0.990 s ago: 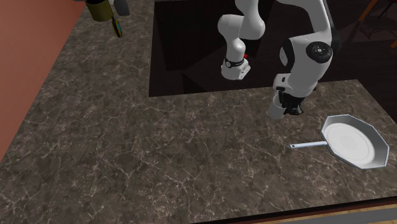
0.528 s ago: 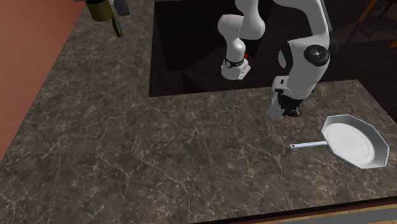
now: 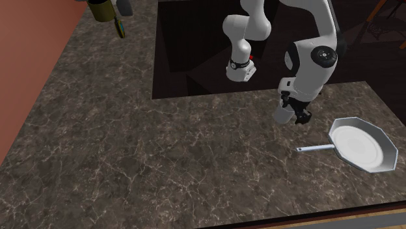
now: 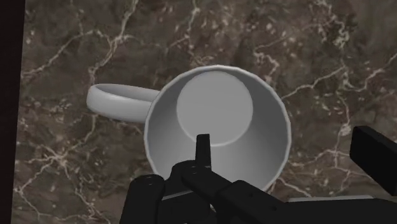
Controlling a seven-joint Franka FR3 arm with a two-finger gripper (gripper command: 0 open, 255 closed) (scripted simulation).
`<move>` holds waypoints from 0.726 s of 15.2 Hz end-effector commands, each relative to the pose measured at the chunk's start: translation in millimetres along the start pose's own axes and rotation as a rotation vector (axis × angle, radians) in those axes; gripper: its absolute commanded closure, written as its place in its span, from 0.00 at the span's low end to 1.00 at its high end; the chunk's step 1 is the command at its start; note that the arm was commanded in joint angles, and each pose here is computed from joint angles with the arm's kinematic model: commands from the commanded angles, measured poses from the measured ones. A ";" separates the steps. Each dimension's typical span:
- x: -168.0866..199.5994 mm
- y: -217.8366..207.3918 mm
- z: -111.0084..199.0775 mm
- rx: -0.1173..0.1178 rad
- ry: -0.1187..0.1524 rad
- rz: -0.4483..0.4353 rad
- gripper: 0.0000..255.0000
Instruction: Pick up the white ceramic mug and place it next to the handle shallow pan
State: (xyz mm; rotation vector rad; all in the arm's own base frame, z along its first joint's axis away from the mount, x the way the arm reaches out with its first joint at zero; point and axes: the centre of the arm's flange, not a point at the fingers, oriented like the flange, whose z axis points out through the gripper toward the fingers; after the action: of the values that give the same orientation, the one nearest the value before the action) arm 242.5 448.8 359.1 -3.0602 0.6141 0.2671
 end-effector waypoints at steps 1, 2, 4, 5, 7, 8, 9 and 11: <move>0.0 0.0 -13.2 0.000 0.000 0.000 0.00; 0.0 0.0 -26.4 0.000 0.000 0.000 0.00; 0.0 0.0 -50.0 0.000 0.000 0.000 0.00; 0.0 0.0 -50.0 0.000 0.000 0.000 0.00; 0.0 0.0 -50.0 0.000 0.000 0.000 0.00; 0.0 0.0 -50.0 0.000 0.000 0.000 0.00; 0.0 0.0 -50.0 0.000 0.000 0.000 0.00; 0.0 0.0 -50.0 0.000 0.000 0.000 0.00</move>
State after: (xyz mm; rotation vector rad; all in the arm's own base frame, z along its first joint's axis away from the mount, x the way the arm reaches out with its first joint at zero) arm 250.7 446.7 408.2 -3.0602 0.6140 0.2670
